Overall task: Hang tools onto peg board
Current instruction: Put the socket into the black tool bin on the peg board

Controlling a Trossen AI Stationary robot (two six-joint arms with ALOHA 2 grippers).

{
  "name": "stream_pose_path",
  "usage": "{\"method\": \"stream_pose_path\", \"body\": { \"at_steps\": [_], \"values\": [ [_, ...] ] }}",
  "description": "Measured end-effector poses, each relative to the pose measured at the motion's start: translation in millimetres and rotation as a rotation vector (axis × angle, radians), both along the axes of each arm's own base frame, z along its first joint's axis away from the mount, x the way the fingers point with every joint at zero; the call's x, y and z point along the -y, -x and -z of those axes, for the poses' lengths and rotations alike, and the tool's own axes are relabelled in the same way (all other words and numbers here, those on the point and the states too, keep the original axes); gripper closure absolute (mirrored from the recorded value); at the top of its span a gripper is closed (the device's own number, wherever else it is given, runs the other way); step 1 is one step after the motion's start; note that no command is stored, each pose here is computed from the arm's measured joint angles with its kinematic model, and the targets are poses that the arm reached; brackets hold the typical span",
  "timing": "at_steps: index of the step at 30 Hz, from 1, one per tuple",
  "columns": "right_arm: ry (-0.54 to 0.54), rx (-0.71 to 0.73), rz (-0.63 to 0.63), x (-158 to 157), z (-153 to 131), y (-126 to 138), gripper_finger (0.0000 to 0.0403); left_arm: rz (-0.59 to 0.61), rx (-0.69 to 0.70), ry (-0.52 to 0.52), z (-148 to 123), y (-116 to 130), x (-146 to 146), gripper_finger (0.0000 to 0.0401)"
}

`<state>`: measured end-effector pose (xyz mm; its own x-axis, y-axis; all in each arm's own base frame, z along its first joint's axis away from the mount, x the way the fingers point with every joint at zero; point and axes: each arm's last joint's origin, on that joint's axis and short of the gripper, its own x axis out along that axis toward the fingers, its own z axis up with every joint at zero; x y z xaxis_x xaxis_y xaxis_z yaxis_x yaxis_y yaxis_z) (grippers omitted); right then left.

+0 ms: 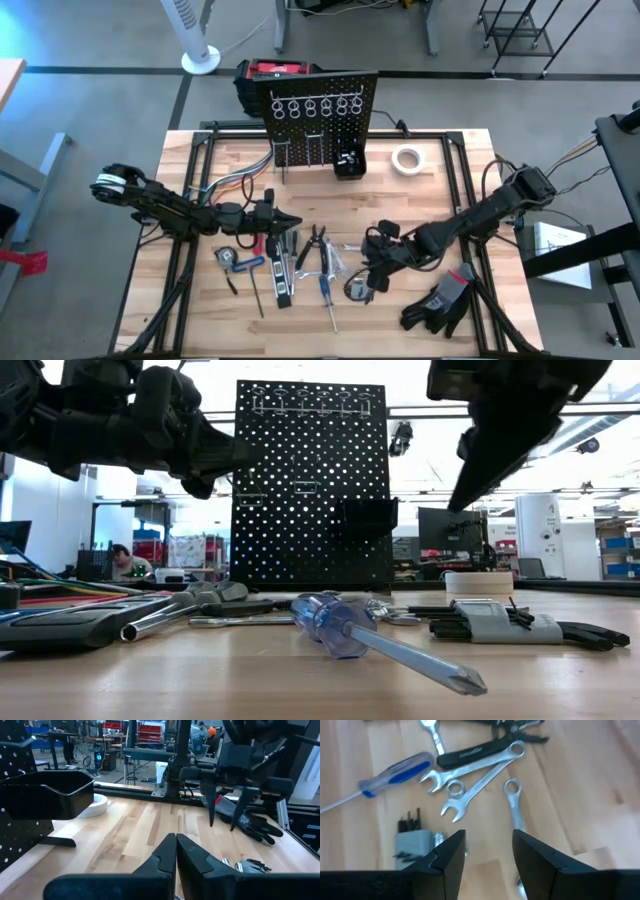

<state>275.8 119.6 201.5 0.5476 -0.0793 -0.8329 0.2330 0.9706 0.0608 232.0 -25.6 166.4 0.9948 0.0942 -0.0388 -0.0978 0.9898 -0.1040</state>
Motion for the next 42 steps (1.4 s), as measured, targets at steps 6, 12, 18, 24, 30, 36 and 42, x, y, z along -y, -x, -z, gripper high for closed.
{"method": "stream_pose_path", "body": {
  "at_steps": [6, 12, 18, 24, 30, 36, 42],
  "values": [
    [-0.013, -0.026, 0.019, -2, 9, 7, 0.0212, 0.03, -0.002, 0.001, 0, 0, 1, 0.0401],
    [-0.063, -0.022, -0.013, -6, 17, 10, 0.0176, 0.037, -0.003, 0.001, 0, 0, 1, 0.0401],
    [-0.174, 0.111, -0.005, -10, 22, 4, 0.0161, 0.037, 0.004, 0.002, -2, -2, 1, 0.0401],
    [-0.16, 0.082, -0.014, -8, 31, 10, 0.0175, 0.036, 0.008, 0.002, -3, -3, 1, 0.0401],
    [-0.125, 0.001, -0.049, -8, 54, 9, 0.0175, 0.034, 0.006, 0.001, -3, -3, 1, 0.0401],
    [-0.099, -0.068, -0.071, -10, 76, 4, 0.0187, 0.034, 0.0, -0.007, -2, -3, 1, 0.0401],
    [-0.056, -0.034, -0.064, -9, 74, -1, 0.0217, 0.032, -0.005, -0.013, -2, -3, 1, 0.0401]
  ]
}}
